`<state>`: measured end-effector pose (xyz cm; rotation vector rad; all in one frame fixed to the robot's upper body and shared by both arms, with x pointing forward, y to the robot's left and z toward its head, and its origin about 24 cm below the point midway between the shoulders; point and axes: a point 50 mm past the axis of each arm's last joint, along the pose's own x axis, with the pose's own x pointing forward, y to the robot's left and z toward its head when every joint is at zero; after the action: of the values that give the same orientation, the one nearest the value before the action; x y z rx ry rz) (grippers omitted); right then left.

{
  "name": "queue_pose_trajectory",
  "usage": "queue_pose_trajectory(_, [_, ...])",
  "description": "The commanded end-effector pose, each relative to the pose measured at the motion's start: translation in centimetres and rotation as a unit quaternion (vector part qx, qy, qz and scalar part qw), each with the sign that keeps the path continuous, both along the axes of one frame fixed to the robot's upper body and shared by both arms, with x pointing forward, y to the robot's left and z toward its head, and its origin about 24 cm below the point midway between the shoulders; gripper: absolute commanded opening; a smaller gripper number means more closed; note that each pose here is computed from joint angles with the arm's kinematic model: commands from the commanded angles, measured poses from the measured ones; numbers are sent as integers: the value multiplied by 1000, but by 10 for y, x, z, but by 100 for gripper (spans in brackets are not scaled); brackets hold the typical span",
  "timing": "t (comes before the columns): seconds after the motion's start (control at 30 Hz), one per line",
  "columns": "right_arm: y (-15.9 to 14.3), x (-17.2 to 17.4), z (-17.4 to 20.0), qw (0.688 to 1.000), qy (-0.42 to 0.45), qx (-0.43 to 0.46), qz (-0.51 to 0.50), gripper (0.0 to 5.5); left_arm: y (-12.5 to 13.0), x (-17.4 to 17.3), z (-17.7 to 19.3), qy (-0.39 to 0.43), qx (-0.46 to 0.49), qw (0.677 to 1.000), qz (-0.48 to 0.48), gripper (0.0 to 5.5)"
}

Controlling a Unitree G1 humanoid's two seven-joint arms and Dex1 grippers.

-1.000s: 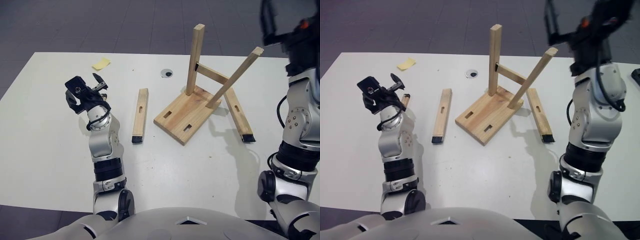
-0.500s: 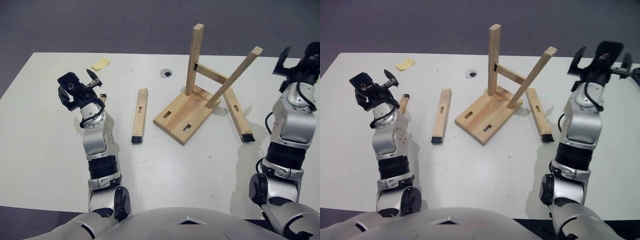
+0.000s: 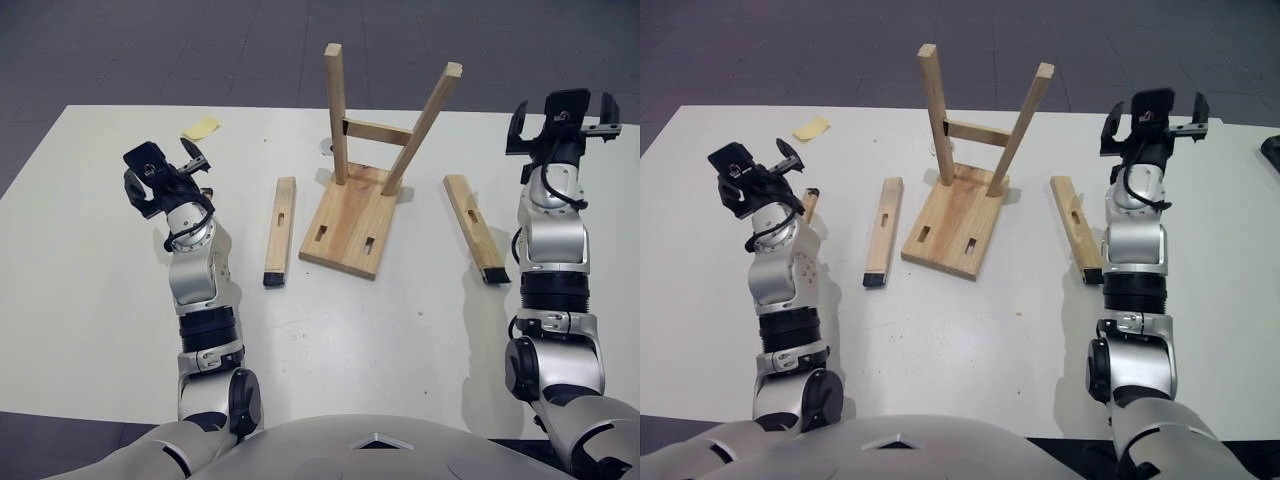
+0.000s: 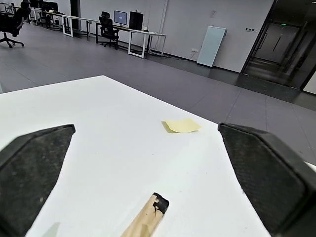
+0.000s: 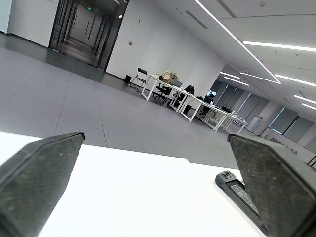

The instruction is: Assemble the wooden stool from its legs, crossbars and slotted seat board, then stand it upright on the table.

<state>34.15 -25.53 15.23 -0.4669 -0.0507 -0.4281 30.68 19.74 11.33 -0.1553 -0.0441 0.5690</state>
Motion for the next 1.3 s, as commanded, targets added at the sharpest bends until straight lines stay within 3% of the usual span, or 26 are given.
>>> queue_pose_trajectory(0.03, [32, 21, 6, 999, 0, -19, 47, 539, 0, 4, -4, 21, 12, 1000, -14, 540])
queue_pose_trajectory(0.23, [63, 33, 8, 995, -9, -16, 94, 539, 6, 3, -11, 48, 26, 998, -26, 540])
queue_pose_trajectory(0.43, [30, 19, 7, 999, -29, 1, 18, 539, 10, 2, -25, 101, 56, 991, -70, 540])
queue_pose_trajectory(0.73, [-20, -32, 1, 998, -22, -4, -58, 539, 42, 0, -57, 216, 89, 956, -176, 540])
queue_pose_trajectory(0.93, [-8, -41, -10, 999, -5, 17, -38, 539, 61, 7, -56, 259, 142, 921, -253, 540])
queue_pose_trajectory(1.13, [4, -45, -11, 999, -13, 46, -23, 539, 76, 12, -65, 320, 84, 895, -299, 540])
queue_pose_trajectory(1.3, [21, -51, -3, 996, -45, 78, -6, 539, 66, 15, -65, 361, 54, 852, -377, 540])
